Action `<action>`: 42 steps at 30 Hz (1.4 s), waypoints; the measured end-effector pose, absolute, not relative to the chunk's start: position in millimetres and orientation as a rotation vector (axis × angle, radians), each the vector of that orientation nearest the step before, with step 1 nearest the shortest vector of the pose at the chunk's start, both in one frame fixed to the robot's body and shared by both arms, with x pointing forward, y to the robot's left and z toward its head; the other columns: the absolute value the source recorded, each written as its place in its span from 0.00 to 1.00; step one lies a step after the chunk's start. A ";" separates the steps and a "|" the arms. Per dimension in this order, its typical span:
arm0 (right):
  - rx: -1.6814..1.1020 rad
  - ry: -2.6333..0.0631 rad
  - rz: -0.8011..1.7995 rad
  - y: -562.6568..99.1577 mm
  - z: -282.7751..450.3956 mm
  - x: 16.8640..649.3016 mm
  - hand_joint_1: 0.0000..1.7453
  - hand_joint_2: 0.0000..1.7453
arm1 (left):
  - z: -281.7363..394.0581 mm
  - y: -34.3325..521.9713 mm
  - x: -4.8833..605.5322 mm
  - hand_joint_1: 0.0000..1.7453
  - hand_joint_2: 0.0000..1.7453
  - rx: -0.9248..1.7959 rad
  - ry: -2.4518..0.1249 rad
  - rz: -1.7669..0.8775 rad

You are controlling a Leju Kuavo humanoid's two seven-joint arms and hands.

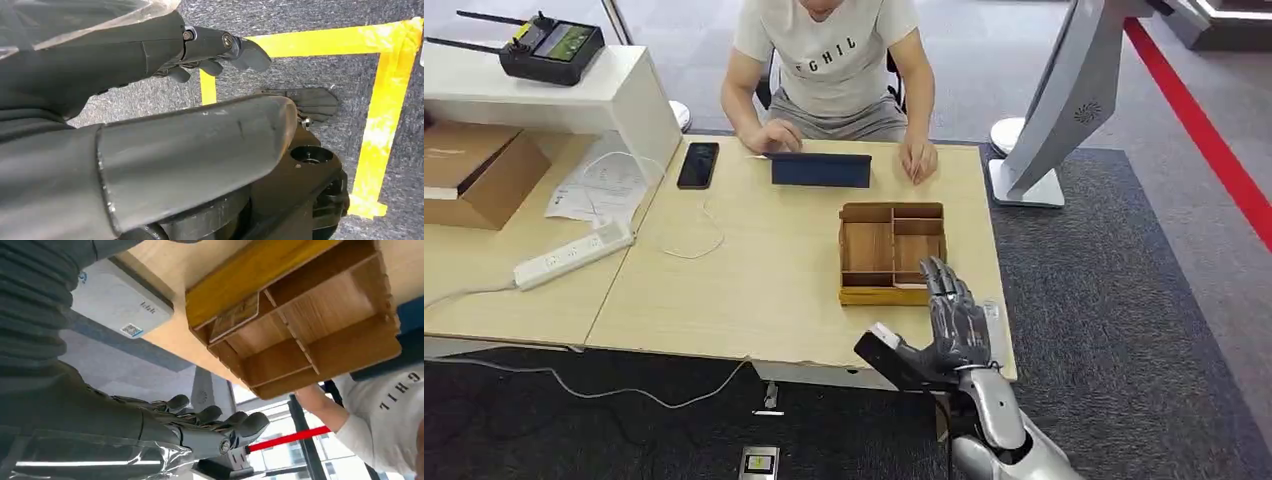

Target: Pass the card to the sensor for recognition and then transmit it.

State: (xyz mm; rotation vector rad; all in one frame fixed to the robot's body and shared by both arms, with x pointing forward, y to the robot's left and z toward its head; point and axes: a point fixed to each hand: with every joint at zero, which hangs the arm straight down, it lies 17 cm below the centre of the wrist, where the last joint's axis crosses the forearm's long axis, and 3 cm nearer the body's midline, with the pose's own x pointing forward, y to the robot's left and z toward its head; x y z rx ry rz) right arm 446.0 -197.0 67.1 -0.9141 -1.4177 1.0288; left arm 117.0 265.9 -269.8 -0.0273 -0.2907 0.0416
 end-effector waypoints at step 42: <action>-0.984 -1.250 1.408 -177.1 51.3 497.1 0.00 1.00 | -274.5 238.3 102.6 0.00 0.00 0.096 -0.198 0.163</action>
